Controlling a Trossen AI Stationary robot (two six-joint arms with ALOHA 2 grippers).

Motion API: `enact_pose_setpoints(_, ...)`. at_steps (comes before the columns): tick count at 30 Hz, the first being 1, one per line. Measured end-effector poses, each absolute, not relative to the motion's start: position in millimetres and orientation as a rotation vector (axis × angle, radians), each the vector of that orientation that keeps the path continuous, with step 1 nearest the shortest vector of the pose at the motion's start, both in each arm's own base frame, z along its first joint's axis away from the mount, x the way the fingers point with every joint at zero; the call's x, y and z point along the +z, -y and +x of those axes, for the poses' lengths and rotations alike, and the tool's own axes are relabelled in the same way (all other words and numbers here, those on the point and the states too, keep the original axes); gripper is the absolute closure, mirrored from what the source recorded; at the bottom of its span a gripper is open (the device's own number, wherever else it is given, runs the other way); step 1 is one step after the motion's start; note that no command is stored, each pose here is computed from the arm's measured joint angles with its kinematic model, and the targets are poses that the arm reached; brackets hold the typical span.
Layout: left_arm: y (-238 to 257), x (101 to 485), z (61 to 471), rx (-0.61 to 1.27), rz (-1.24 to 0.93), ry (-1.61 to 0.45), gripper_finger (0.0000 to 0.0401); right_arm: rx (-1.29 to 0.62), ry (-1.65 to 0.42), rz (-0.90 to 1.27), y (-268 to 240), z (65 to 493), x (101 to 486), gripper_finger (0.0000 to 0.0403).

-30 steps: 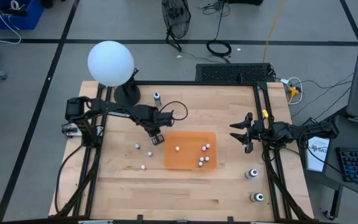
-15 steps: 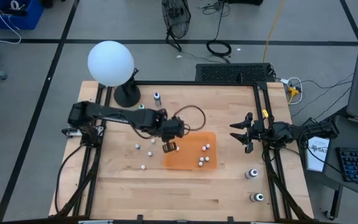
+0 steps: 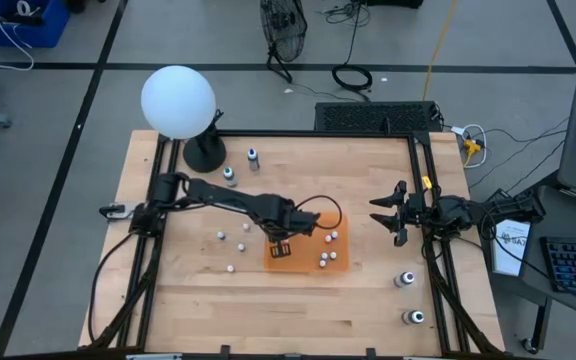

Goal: Pick & Place food coloring
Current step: Put the small orange food coloring bottle into the container, then put the small black food coloring bottle into the container

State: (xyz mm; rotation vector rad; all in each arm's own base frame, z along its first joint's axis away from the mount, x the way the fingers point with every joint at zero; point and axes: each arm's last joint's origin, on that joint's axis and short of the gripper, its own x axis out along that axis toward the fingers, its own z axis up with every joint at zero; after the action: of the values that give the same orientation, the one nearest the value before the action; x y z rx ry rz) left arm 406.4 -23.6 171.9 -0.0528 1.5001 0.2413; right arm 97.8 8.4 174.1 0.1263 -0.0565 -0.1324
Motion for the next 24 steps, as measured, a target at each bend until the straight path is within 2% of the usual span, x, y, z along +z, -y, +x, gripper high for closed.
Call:
enact_pose_setpoints(8,25,160,409,0.224,-0.08,-1.532,0.0331,-0.132,0.057,0.127,-8,98,174,0.0223)
enact_pose_setpoints(17,24,168,407,0.234,-0.08,-1.537,0.0188,-0.132,0.056,0.126,-8,98,174,0.0224)
enact_pose_setpoints(21,24,186,408,0.241,-0.073,-1.521,0.0159,-0.132,0.056,0.127,-8,98,174,0.0225)
enact_pose_setpoints(24,22,206,403,0.27,-0.057,-1.494,0.0154,-0.132,0.056,0.126,-8,98,174,0.0226)
